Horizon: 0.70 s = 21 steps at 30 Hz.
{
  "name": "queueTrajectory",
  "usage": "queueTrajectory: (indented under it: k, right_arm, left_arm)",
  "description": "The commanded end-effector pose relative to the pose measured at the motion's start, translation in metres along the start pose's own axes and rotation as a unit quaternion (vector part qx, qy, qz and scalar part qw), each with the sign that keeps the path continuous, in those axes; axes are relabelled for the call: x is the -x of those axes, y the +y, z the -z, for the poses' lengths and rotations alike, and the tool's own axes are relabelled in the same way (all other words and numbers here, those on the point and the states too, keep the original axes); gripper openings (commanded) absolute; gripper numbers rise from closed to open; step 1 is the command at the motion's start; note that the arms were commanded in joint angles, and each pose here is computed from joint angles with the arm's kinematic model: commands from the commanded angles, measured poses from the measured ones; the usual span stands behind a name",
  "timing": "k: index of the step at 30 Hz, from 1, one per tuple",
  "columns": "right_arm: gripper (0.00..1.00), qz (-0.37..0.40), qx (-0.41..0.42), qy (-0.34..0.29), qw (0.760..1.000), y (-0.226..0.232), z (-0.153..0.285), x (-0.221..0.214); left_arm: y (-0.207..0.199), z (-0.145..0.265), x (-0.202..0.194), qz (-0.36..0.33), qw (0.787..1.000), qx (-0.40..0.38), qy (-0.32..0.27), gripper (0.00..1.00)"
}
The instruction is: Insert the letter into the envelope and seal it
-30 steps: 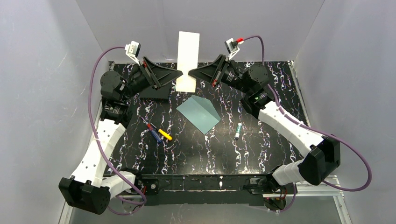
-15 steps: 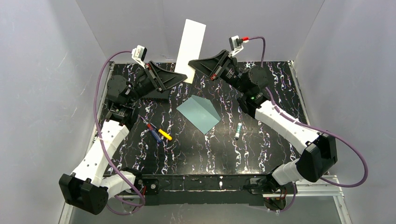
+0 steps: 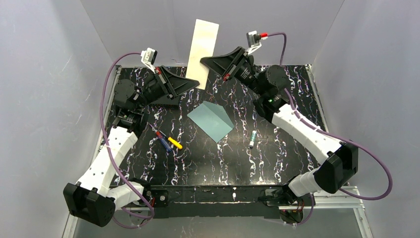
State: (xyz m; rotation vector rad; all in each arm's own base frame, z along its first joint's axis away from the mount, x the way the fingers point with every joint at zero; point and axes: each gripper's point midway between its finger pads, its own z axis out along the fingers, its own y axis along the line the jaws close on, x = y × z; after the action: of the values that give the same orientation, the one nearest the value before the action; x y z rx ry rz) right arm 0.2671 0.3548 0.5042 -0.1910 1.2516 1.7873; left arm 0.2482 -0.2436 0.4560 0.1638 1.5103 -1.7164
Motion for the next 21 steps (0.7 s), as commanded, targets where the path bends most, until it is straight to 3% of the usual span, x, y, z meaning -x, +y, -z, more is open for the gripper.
queueTrajectory:
  k: [1,10,13,16,17,20,21]
  right_arm:
    - [0.13,0.06,0.042,-0.059,0.996,0.039,-0.006,0.047]
    - [0.1,0.082,0.05,-0.073,0.993,0.046,-0.002,0.078]
    - [0.01,0.084,0.049,-0.079,0.992,0.048,0.001,0.088]
    - [0.01,0.067,0.06,-0.071,0.993,0.05,0.001,0.085]
    - [0.01,0.061,0.065,-0.073,0.993,0.05,0.002,0.085]
    - [0.01,0.048,0.063,-0.096,0.992,0.047,0.004,0.09]
    - [0.01,0.043,0.065,-0.102,0.992,0.048,0.004,0.091]
  left_arm:
    - [-0.029,0.011,-0.015,-0.052,0.997,-0.044,0.039,0.0]
    - [-0.042,0.024,-0.033,-0.088,0.991,-0.068,0.079,0.0]
    - [-0.043,0.027,-0.036,-0.089,0.99,-0.068,0.085,0.0]
    - [-0.043,0.025,-0.033,-0.075,0.992,-0.064,0.079,0.0]
    - [-0.042,0.023,-0.03,-0.066,0.993,-0.061,0.074,0.09]
    - [-0.035,0.015,-0.014,-0.046,0.998,-0.038,0.026,0.53]
    - [-0.031,0.014,-0.009,-0.043,0.999,-0.029,0.004,0.6]
